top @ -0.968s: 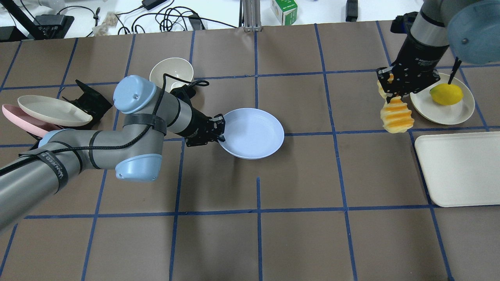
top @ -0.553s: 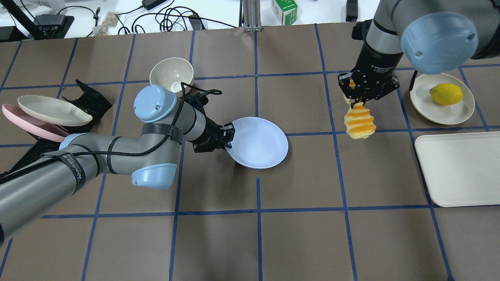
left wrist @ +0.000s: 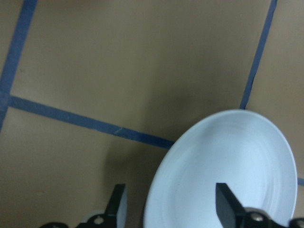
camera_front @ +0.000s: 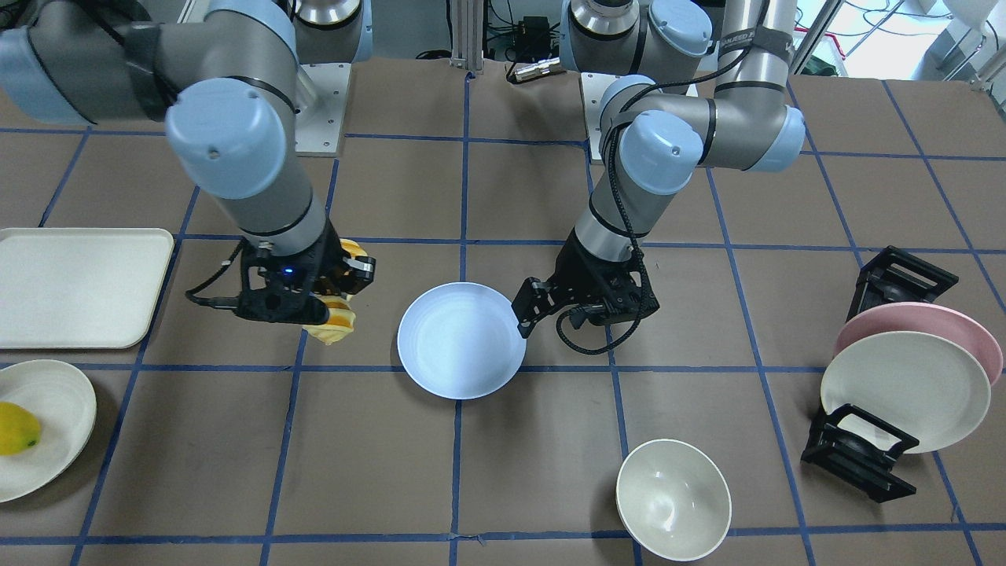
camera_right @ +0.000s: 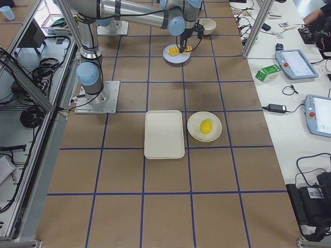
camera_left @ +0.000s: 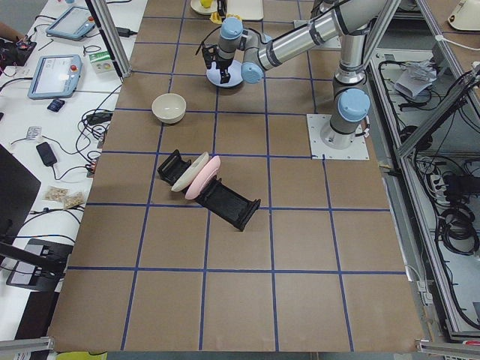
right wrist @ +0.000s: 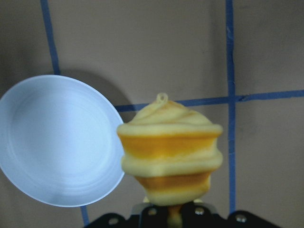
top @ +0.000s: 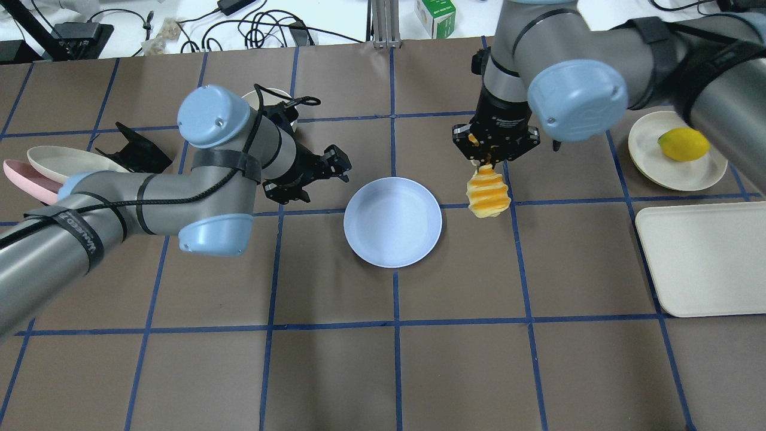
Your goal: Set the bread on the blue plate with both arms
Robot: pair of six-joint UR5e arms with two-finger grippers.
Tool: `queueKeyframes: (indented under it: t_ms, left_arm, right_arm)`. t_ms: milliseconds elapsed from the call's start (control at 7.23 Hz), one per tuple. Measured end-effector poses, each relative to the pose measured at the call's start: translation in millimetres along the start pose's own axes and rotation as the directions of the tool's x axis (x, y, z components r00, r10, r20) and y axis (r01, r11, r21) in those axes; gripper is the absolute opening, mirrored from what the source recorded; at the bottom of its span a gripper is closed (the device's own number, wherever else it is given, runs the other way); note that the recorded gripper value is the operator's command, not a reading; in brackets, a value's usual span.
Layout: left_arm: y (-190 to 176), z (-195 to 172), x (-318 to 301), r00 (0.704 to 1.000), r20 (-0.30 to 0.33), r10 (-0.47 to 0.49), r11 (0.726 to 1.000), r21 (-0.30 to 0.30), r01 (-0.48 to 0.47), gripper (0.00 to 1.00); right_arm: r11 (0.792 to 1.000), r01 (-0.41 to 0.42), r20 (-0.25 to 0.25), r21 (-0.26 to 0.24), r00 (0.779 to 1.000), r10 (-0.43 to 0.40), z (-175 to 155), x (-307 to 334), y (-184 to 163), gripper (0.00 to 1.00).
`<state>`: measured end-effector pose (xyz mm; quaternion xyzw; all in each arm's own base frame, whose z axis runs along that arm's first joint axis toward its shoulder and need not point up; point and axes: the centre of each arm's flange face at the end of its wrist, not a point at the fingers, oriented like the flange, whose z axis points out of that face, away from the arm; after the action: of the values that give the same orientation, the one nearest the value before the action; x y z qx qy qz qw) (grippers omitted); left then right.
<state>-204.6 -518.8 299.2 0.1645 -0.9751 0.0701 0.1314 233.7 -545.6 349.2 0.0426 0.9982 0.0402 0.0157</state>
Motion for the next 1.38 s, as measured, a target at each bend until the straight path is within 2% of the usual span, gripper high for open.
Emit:
queueKeyframes:
  t_ms: [138,277,415,553,691,830,1106,1383]
  left_arm:
    - [-21,-47,1,0.995,0.08,0.056,0.998,-0.031,-0.054,1.0]
    - [-39,-102,-5,0.976,0.161,0.143,0.987,-0.091,-0.13,1.0]
    - [-42,-156,-15,0.951,0.213,0.223,0.969,-0.15,-0.194,1.0]
    - [-36,-196,-24,0.923,0.248,0.294,0.95,-0.184,-0.253,1.0]
    - [-27,-222,-29,0.9,0.26,0.348,0.933,-0.193,-0.305,1.0]
    - [-21,-234,-28,0.887,0.258,0.383,0.92,-0.194,-0.34,1.0]
    - [-15,-223,-22,0.874,0.252,0.415,0.905,-0.21,-0.369,1.0]
    - [-15,-222,-20,0.87,0.257,0.421,0.907,-0.152,-0.393,1.0]
  right_arm:
    - [0.999,-0.037,0.004,0.021,0.999,0.037,16,-34,3,0.0]
    - [0.997,-0.073,0.018,0.039,0.997,0.073,35,-63,4,0.0]
    - [0.995,-0.082,0.036,0.049,0.996,0.081,55,-88,5,0.0]
    - [0.996,-0.074,0.047,0.053,0.996,0.072,73,-105,6,0.0]
    - [0.997,-0.057,0.046,0.046,0.997,0.055,92,-118,8,0.0]
    - [0.999,-0.036,0.038,0.032,0.999,0.035,108,-129,13,0.06]
    - [1.0,-0.019,0.023,0.006,1.0,0.019,126,-136,22,0.09]
    - [1.0,-0.016,0.007,-0.022,1.0,0.017,142,-134,32,0.59]
